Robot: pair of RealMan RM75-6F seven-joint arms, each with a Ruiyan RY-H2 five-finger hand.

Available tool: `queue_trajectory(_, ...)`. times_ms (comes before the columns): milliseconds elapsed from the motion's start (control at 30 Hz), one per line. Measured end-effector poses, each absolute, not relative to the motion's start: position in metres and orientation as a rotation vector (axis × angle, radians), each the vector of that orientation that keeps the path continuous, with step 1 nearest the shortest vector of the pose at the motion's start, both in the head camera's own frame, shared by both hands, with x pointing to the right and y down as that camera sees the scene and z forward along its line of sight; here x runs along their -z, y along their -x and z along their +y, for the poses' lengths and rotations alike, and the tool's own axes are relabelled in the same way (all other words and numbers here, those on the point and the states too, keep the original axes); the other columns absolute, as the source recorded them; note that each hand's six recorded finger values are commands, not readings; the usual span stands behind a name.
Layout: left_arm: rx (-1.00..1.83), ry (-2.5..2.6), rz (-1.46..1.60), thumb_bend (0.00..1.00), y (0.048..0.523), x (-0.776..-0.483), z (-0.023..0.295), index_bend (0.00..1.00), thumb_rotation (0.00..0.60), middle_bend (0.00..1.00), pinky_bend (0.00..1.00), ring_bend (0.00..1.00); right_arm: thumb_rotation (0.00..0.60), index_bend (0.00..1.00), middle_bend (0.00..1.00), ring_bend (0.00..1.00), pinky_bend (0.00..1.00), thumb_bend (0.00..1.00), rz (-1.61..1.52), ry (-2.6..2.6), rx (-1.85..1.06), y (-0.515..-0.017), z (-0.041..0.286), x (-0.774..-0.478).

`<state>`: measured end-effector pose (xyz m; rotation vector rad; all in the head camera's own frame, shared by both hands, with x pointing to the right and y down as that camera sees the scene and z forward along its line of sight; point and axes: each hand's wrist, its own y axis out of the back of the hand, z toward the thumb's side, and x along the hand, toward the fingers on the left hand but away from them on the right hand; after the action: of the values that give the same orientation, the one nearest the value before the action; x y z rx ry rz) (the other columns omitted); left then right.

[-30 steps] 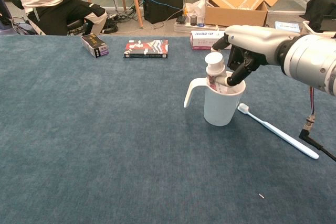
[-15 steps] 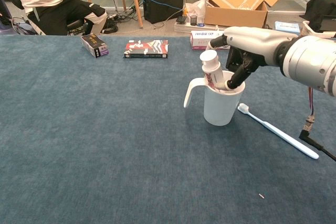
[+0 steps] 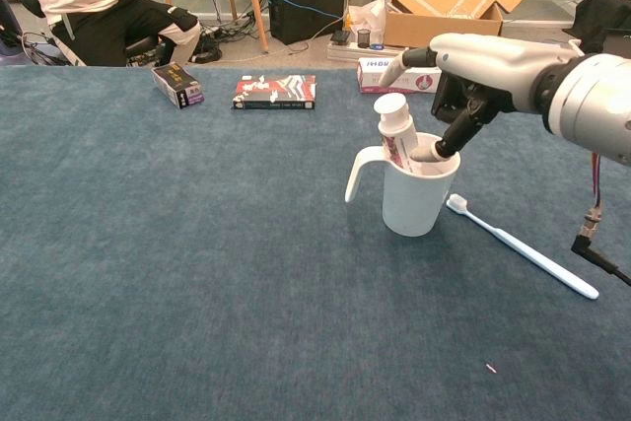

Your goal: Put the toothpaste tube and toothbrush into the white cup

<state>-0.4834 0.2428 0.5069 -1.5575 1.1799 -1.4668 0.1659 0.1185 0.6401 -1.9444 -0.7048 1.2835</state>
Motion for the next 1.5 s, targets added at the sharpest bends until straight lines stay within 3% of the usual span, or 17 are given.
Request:
queue_trajectory(400, 1.471, 1.551, 1.178, 0.04, 0.484, -0.507, 0.243, 0.03, 0.600, 0.15, 0.26, 0.16, 0.600, 0.21, 1.00, 1.00, 1.00, 0.13, -0.732, 1.856, -1.181, -0.199, 0.133, -0.595)
queue_trajectory(700, 1.478, 1.550, 1.160, 0.04, 0.482, -0.510, 0.244, 0.03, 0.600, 0.15, 0.26, 0.16, 0.600, 0.30, 1.00, 1.00, 1.00, 0.23, -0.610, 1.810, -1.256, -0.251, 0.166, -0.571)
queue_trajectory(833, 1.484, 1.552, 1.149, 0.04, 0.480, -0.512, 0.245, 0.03, 0.600, 0.15, 0.26, 0.16, 0.600, 0.30, 1.00, 1.00, 1.00, 0.31, -0.463, 1.790, -1.352, -0.271, 0.179, -0.577)
queue_trajectory(1100, 1.485, 1.552, 1.152, 0.04, 0.481, -0.512, 0.245, 0.03, 0.600, 0.15, 0.26, 0.16, 0.600, 0.30, 1.00, 1.00, 1.00, 0.71, -0.266, 1.747, -1.516, -0.293, 0.191, -0.605)
queue_trajectory(1200, 1.484, 1.553, 1.153, 0.04, 0.481, -0.512, 0.245, 0.03, 0.600, 0.15, 0.26, 0.16, 0.600, 0.30, 1.00, 1.00, 1.00, 0.80, -0.212, 1.738, -1.559, -0.298, 0.193, -0.619)
queue_trajectory(1500, 1.481, 1.554, 1.159, 0.04, 0.481, -0.511, 0.245, 0.03, 0.600, 0.15, 0.26, 0.16, 0.600, 0.30, 1.00, 1.00, 1.00, 0.84, -0.088, 1.749, -1.615, -0.294, 0.204, -0.654)
